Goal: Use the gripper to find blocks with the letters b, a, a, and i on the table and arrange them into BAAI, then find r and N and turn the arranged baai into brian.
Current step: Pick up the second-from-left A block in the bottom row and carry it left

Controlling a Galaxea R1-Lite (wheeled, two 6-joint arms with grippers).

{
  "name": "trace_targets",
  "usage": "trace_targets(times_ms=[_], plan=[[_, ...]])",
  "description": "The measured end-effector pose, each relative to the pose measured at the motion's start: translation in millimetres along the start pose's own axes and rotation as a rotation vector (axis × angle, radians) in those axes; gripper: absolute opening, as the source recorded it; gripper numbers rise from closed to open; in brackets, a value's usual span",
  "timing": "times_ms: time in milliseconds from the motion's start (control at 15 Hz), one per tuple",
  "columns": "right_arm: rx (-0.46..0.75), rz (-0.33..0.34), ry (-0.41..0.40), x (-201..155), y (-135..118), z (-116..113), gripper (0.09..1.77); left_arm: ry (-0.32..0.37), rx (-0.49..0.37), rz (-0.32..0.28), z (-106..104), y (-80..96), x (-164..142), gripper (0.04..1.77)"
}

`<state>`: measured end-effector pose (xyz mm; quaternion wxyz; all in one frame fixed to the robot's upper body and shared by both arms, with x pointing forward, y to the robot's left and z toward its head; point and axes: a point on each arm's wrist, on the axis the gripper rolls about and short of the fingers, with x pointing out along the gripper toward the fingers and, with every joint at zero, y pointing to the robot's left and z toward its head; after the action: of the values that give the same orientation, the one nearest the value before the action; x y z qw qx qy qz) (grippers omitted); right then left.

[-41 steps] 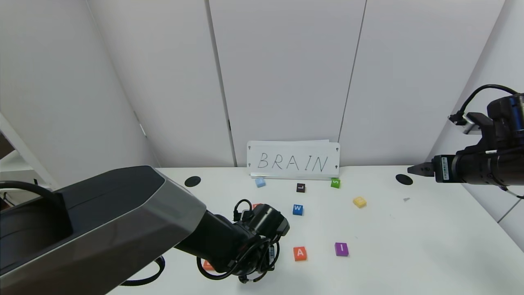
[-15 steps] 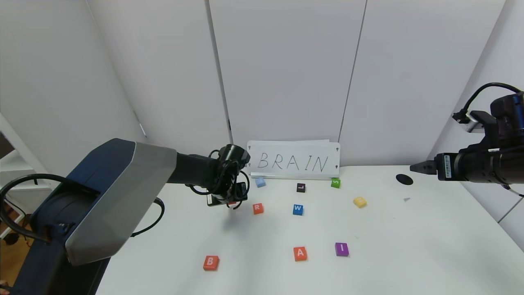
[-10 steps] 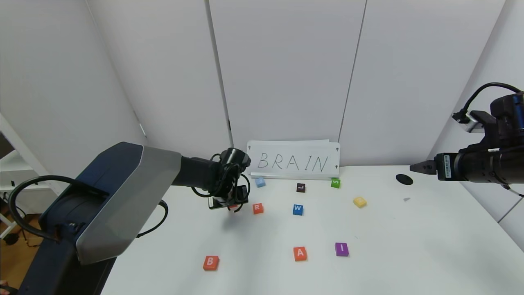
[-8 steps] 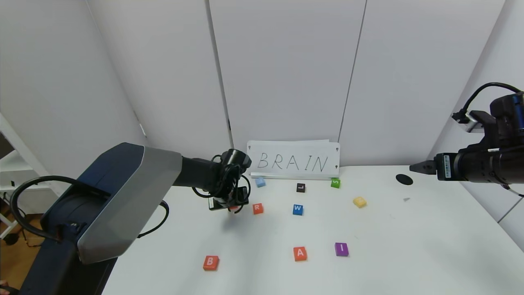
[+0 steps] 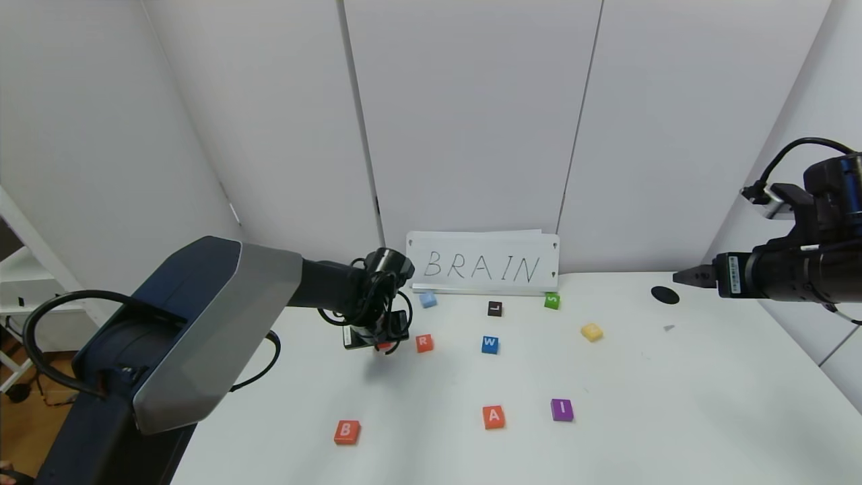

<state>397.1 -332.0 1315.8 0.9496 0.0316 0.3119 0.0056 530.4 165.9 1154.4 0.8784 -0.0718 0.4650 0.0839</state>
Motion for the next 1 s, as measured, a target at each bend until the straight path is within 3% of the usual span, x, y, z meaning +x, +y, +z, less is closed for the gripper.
trace_targets(times_ms=[667, 800, 1000], plan=[[0.000, 0.000, -0.001, 0.0, -0.1, 0.4, 1.71, 0.017, 0.008, 0.009, -2.5, -0.8, 4.1, 0.54], [0.004, -0.001, -0.001, 0.0, -0.2, 0.4, 1.71, 0.018, 0.006, 0.010, -2.6, -0.6, 4.4, 0.82], [0.011, -0.001, -0.004, 0.0, -0.3, 1.1, 1.71, 0.017, 0.003, 0.009, -2.4, -0.6, 4.3, 1.10]])
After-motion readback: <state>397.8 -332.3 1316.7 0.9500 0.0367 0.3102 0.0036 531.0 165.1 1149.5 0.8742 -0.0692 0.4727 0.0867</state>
